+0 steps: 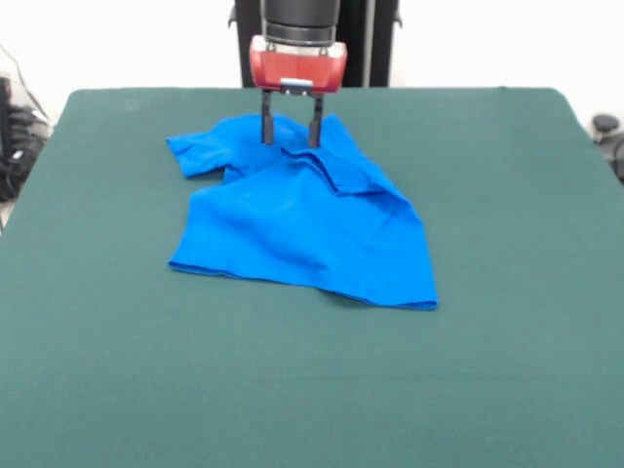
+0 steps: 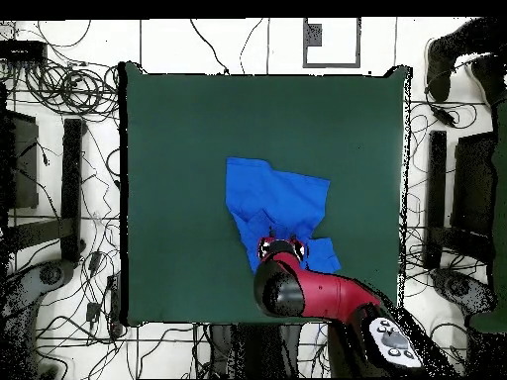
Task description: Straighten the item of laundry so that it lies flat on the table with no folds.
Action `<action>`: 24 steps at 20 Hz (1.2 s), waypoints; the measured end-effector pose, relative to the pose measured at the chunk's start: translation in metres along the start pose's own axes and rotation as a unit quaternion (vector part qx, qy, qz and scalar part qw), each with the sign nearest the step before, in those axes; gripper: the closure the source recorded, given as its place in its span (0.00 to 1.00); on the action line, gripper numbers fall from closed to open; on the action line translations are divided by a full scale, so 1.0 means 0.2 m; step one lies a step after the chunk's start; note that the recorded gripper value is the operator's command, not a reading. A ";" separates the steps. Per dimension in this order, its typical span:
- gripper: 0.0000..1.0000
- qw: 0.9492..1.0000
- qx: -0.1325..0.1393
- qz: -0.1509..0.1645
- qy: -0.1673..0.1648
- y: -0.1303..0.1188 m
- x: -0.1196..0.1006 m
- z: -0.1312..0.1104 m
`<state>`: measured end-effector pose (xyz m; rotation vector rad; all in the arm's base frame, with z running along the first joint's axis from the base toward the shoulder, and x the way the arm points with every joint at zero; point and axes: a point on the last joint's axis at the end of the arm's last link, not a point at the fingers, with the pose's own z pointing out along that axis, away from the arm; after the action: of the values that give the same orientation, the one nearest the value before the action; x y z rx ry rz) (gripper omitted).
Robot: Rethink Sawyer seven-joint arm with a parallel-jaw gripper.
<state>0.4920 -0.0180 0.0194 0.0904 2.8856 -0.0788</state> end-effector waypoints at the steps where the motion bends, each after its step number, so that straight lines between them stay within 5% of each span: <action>1: 0.00 1.000 -0.001 0.000 0.002 0.00 0.01 0.01; 20: 0.00 0.999 -0.011 -0.008 0.029 0.05 0.12 0.09; 21: 1.00 0.999 -0.011 -0.010 0.029 0.05 0.13 0.09; 24: 1.00 0.999 -0.011 -0.012 0.029 0.05 0.13 0.09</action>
<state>0.4721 -0.0084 -0.0044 0.0548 2.9448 -0.0493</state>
